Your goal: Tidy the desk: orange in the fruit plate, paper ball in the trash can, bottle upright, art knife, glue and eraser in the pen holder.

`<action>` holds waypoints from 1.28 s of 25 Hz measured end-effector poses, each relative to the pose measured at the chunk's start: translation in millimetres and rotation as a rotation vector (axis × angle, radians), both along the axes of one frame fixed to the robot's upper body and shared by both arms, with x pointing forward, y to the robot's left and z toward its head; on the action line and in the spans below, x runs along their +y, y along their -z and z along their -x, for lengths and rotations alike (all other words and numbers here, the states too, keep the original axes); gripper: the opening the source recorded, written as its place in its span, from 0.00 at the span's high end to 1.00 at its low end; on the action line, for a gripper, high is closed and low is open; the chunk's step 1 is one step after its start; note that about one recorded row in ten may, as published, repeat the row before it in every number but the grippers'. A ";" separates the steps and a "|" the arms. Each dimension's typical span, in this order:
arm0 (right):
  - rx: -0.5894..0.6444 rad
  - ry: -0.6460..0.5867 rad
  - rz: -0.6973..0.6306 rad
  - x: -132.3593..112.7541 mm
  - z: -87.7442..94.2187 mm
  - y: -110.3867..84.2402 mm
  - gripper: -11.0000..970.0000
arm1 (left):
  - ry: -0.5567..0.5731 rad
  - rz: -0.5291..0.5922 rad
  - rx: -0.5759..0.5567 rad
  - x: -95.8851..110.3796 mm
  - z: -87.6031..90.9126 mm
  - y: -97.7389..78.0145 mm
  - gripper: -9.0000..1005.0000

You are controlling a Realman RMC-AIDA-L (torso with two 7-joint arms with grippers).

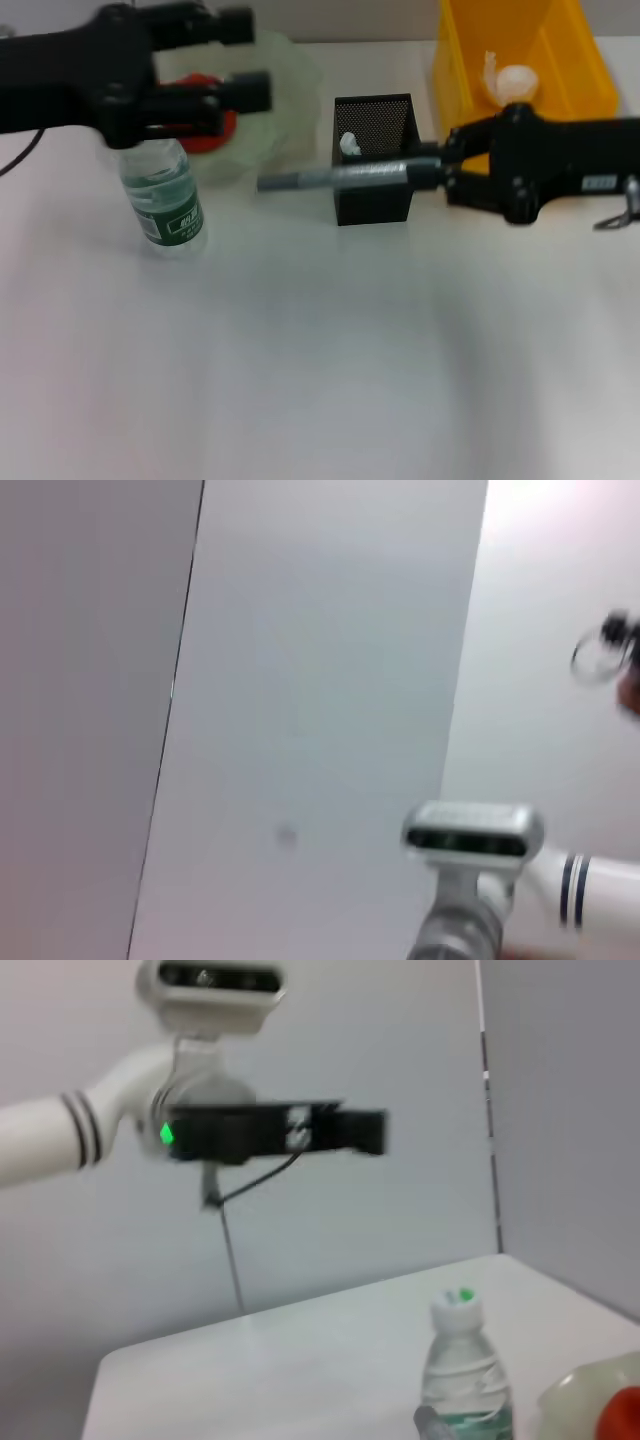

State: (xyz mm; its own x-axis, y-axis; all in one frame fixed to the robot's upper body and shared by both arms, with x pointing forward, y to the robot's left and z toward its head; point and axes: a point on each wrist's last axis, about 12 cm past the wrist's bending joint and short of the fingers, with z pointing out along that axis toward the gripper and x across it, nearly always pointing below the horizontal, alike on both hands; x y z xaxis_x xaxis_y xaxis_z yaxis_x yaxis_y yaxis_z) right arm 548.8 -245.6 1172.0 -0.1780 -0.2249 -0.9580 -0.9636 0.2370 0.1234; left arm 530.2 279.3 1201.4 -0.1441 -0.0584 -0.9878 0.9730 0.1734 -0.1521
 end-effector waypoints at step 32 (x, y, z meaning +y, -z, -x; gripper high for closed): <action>0.261 0.345 0.650 44.1 -52.5 -163.6 0.80 | 0.006 0.125 -0.032 -4.0 39.8 81.3 0.24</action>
